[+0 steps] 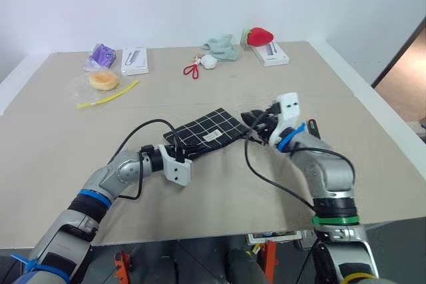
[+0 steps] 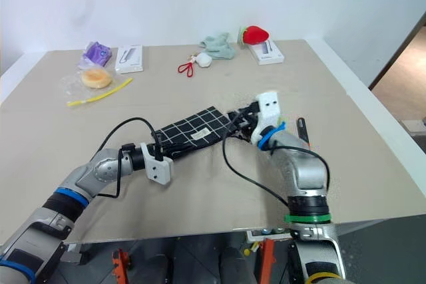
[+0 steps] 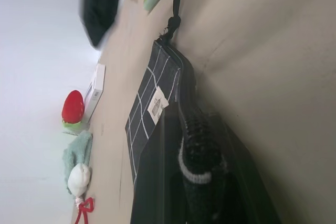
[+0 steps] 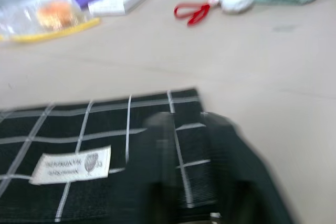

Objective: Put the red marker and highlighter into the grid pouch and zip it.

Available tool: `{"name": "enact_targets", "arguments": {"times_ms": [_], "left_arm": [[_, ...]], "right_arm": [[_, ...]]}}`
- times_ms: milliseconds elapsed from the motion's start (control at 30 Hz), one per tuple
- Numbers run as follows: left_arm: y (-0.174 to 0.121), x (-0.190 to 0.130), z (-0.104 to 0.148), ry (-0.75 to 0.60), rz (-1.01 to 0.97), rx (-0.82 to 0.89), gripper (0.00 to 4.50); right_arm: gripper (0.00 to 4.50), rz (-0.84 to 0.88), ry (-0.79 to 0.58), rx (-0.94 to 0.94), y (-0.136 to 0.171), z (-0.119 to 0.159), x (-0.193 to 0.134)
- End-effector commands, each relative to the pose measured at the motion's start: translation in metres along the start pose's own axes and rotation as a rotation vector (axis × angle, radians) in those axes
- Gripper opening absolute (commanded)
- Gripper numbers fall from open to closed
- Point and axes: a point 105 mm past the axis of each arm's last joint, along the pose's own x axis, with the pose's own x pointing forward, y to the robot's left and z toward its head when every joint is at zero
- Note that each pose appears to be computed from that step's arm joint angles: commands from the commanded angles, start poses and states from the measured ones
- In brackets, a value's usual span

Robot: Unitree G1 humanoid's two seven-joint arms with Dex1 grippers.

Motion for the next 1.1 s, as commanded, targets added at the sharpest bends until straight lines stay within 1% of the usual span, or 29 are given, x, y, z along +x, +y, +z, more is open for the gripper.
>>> {"name": "enact_targets", "arguments": {"times_ms": [33,100,133,167,200,267,400,533,633,667,700,800,833,933,1100], "left_arm": [[-0.022,-0.001,-0.007,0.04,-0.078,-0.037,0.0],[-0.022,-0.001,-0.007,0.039,-0.079,-0.036,0.0],[-0.022,-0.001,-0.007,0.039,-0.079,-0.036,0.0],[-0.022,-0.001,-0.007,0.039,-0.081,-0.035,0.0],[-0.022,0.0,-0.007,0.04,-0.082,-0.034,0.0],[-0.023,0.0,-0.007,0.042,-0.083,-0.032,0.0],[-0.023,0.001,-0.007,0.042,-0.083,-0.034,0.0],[-0.022,0.001,-0.006,0.043,-0.079,-0.035,0.0],[-0.022,0.002,-0.006,0.043,-0.077,-0.035,0.0],[-0.022,0.002,-0.005,0.043,-0.076,-0.036,0.0],[-0.022,0.002,-0.005,0.043,-0.076,-0.036,0.0],[-0.023,0.002,-0.005,0.045,-0.076,-0.037,0.0],[-0.023,0.003,-0.004,0.045,-0.075,-0.039,0.0],[-0.022,0.003,-0.003,0.043,-0.065,-0.048,0.0],[-0.02,0.004,-0.002,0.041,-0.038,-0.074,0.0]], "right_arm": [[3.42,-0.003,0.002,-0.014,-0.005,0.008,-0.014],[4.44,0.019,0.049,-0.054,-0.004,0.001,-0.018],[4.44,0.026,0.061,-0.065,-0.003,-0.001,-0.019],[4.44,0.046,0.106,-0.097,-0.001,-0.01,-0.022],[4.44,0.038,0.16,-0.09,-0.004,-0.02,-0.022],[4.44,-0.003,0.223,-0.066,-0.011,-0.031,-0.022],[4.44,0.005,0.233,-0.084,-0.008,-0.034,-0.017],[4.44,-0.004,0.26,-0.124,-0.006,-0.044,-0.009],[4.44,-0.011,0.253,-0.124,-0.005,-0.046,-0.004],[3.93,-0.014,0.252,-0.127,-0.006,-0.046,-0.002],[3.59,-0.017,0.252,-0.131,-0.006,-0.046,-0.002],[2.21,-0.015,0.254,-0.143,-0.006,-0.048,0.0],[1.59,-0.014,0.255,-0.146,-0.005,-0.048,0.0],[0.03,0.012,0.261,-0.153,-0.001,-0.05,-0.001],[0.03,0.106,0.263,-0.167,0.015,-0.053,-0.006]]}}
